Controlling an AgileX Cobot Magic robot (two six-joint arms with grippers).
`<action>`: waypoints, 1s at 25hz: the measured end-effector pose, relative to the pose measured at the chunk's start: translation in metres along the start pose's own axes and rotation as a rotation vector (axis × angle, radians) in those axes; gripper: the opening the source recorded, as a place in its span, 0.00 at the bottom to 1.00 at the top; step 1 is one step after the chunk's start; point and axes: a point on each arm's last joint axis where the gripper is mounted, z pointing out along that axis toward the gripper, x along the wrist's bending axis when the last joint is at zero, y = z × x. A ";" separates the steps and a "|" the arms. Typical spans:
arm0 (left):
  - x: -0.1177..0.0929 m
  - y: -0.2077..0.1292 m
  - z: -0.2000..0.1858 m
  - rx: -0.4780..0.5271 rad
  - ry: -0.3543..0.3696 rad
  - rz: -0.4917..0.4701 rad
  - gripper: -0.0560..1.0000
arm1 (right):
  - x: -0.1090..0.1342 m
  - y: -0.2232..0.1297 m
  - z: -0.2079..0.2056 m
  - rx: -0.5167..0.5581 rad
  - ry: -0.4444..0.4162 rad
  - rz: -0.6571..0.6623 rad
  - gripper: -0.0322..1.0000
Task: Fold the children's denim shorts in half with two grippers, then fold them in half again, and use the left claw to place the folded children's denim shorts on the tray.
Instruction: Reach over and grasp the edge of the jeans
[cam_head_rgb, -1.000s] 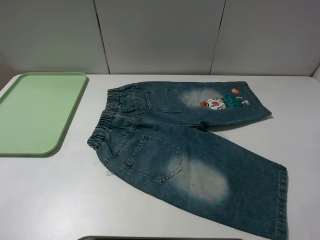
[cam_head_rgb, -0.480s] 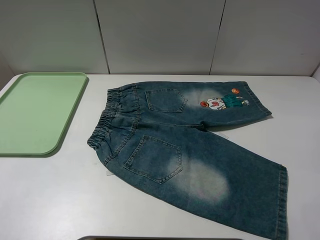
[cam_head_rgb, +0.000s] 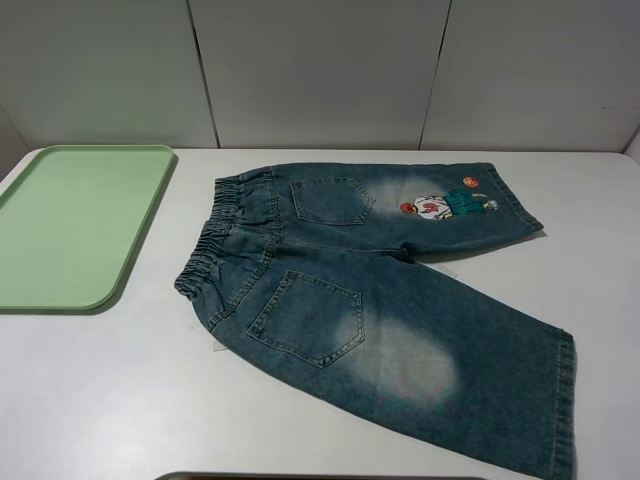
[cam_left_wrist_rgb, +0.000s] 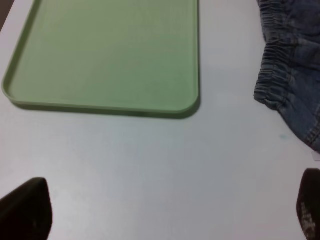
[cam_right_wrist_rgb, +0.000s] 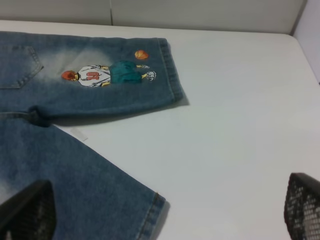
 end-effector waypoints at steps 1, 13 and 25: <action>0.000 0.000 0.000 0.000 -0.001 0.001 0.98 | 0.000 0.000 0.000 0.000 0.000 0.000 0.70; 0.001 0.000 0.001 0.007 -0.093 0.068 0.98 | 0.000 0.000 0.000 -0.002 0.024 -0.011 0.70; 0.001 0.000 0.001 0.007 -0.097 0.070 0.98 | 0.000 0.000 0.000 -0.006 0.068 -0.031 0.70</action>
